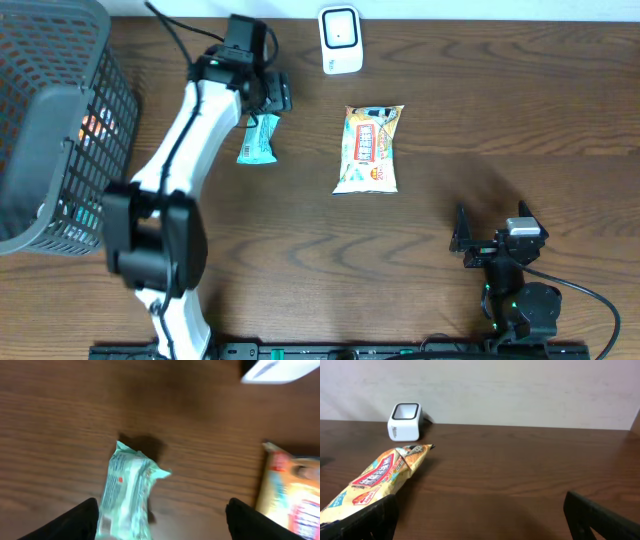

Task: Scan the item barcode
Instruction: 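Carry the mint-green packet with the left gripper under the scanner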

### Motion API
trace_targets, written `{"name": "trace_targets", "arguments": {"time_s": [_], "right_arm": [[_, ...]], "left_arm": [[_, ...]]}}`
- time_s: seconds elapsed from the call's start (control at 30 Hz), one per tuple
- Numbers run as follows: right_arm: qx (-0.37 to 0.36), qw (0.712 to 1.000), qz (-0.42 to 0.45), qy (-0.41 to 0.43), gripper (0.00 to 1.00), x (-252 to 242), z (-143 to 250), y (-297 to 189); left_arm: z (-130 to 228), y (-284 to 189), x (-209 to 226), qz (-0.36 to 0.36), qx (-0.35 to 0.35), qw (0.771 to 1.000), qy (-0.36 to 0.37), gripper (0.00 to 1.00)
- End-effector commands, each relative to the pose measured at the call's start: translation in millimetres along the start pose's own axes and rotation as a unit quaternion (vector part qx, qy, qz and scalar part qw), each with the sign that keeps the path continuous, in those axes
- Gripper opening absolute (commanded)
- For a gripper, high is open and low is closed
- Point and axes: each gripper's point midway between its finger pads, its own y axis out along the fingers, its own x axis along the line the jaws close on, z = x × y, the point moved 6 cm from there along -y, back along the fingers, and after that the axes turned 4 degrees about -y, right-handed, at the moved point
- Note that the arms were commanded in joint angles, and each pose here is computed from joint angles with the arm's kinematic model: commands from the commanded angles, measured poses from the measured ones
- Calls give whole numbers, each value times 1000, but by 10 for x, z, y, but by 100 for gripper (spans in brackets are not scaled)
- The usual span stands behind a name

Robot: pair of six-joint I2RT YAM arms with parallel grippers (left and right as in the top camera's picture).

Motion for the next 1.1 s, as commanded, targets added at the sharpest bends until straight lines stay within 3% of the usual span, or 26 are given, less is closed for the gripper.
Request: {"name": "trace_targets", "arguments": {"time_s": [0.0, 0.27, 0.4, 0.6, 0.73, 1.07], "right_arm": [[0, 1000, 5, 5, 99, -14, 4, -3], [0, 1000, 5, 5, 99, -14, 4, -3], [0, 1000, 5, 5, 99, -14, 4, -3], [0, 1000, 5, 5, 99, -14, 4, -3], [0, 1000, 5, 5, 99, -14, 4, -3], [0, 1000, 5, 5, 99, -14, 4, -3]], "left_arm": [[113, 331, 78, -29, 30, 999, 11, 81], [358, 800, 166, -52, 91, 994, 28, 80], [415, 807, 115, -52, 99, 993, 37, 59], [623, 788, 8, -60, 134, 988, 56, 52], [805, 755, -119, -59, 164, 983, 63, 51], [1230, 683, -801, 32, 214, 974, 68, 50]]}}
